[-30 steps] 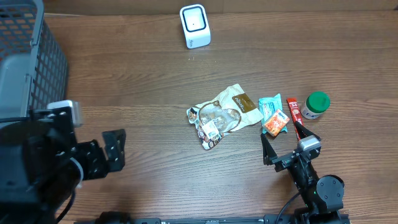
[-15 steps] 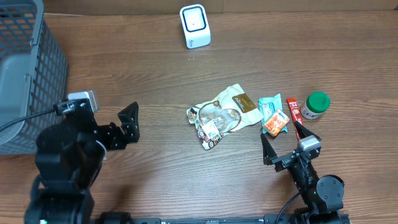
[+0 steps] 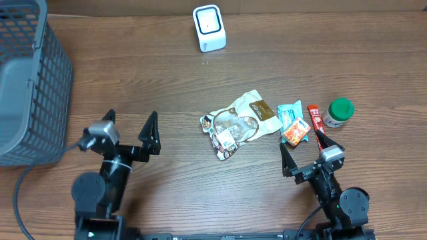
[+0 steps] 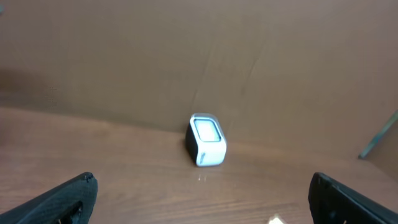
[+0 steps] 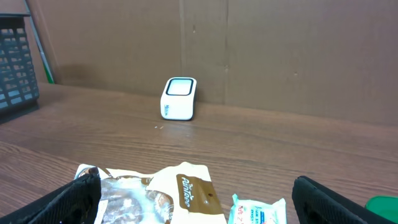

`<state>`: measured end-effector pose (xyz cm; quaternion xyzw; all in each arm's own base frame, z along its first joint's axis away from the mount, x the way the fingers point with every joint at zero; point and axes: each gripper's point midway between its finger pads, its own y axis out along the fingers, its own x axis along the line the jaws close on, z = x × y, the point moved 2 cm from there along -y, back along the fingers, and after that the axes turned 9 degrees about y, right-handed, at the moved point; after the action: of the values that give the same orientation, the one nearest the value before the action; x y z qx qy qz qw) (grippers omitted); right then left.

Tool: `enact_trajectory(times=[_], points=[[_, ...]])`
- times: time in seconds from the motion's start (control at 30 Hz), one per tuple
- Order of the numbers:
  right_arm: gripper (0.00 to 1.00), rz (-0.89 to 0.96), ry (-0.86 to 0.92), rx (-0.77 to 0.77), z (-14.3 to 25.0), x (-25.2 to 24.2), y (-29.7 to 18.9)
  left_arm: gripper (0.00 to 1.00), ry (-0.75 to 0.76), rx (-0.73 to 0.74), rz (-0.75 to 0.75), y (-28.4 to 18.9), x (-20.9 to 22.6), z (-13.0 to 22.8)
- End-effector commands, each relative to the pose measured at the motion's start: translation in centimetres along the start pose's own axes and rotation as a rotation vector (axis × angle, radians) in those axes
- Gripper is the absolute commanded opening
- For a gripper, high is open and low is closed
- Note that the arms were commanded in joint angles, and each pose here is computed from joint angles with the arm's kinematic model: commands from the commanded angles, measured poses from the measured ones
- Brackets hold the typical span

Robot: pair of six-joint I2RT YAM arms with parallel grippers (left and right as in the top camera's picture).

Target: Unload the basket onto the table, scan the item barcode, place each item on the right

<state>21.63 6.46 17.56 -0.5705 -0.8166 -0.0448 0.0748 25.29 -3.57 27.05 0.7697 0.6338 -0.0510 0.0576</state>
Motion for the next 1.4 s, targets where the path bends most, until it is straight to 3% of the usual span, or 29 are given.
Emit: enact_trajectory(times=[0.0,0.27,0.6,0.97,1.37], points=[[1.0,0.011,0.002,-0.007,0.1,-0.2,0.0,1.0,0.0,-0.048,0.018,-0.7,0.0,2.1],[1.0,0.011,0.002,-0.007,0.1,-0.2,0.0,1.0,0.005,-0.09,0.012,-1.9,0.8,6.7],[1.0,0.011,0.002,-0.007,0.1,-0.2,0.0,1.0,-0.007,0.084,-0.16,-3.5,4.1,10.9],[1.0,0.011,0.002,-0.007,0.1,-0.2,0.0,1.0,0.262,0.096,-0.156,-3.5,4.2,10.7],[1.0,0.011,0.002,-0.007,0.1,-0.2,0.0,1.0,0.276,0.096,-0.159,-3.5,4.3,10.6]])
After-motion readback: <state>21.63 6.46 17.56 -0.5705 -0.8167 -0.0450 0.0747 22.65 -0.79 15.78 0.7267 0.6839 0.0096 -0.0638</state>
